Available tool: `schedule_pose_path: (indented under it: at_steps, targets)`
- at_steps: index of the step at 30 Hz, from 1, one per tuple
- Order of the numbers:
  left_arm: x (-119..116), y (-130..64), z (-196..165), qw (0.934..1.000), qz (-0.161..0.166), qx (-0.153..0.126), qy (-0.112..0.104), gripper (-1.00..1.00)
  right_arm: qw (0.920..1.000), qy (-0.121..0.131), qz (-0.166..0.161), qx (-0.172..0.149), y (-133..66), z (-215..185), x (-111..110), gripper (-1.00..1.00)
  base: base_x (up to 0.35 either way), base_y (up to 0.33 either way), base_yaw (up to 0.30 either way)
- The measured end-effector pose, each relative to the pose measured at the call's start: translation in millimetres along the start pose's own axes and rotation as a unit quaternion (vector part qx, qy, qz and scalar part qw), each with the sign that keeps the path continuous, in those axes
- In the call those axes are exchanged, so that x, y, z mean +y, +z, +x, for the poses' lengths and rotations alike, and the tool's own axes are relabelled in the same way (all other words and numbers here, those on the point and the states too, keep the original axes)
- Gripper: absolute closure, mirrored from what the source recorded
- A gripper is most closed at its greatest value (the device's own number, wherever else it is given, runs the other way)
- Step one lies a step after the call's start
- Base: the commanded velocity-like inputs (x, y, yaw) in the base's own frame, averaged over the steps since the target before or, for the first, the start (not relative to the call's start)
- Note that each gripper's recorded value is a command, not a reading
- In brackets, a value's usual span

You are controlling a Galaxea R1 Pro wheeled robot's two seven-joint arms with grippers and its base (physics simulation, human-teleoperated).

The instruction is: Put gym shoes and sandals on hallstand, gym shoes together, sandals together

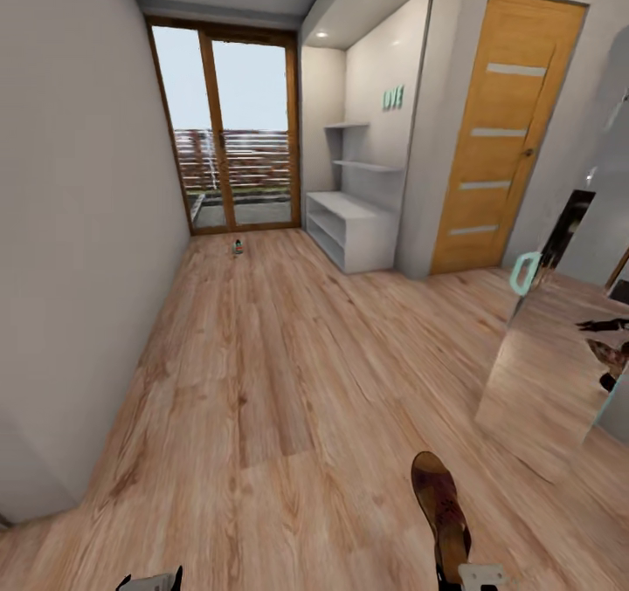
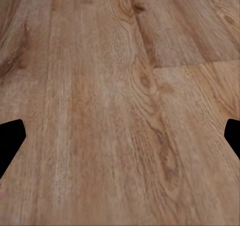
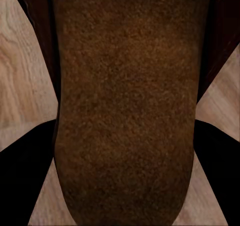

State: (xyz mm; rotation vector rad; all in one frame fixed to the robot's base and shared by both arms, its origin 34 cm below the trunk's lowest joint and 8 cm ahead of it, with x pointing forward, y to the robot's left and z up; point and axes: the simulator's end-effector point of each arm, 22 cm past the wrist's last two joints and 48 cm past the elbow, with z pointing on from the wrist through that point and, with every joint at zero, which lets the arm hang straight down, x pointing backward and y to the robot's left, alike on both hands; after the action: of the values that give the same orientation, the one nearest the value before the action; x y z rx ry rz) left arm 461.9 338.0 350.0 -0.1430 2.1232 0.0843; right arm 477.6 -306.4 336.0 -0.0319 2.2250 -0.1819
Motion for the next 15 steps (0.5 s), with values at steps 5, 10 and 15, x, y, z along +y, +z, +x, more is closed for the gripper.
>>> schedule_pose_path:
  at_steps: [5,10,15]
  targets:
    - [0.7,0.0,0.0,1.0000,-0.002,0.000,-0.003,-1.00,1.0000,0.001,-0.002,0.000,-0.2,-0.1,3.2,1.00,0.337,0.000,0.276]
    - [0.6,0.0,-0.2,1.0000,-0.001,0.000,-0.003,-1.00,1.0000,0.002,-0.002,0.001,-0.5,1.1,3.8,1.00,0.337,0.000,0.276]
    - [0.6,0.0,-0.3,1.0000,-0.001,-0.001,-0.003,-1.00,1.0000,0.001,-0.002,0.002,-0.6,1.4,3.9,1.00,0.337,0.000,0.276]
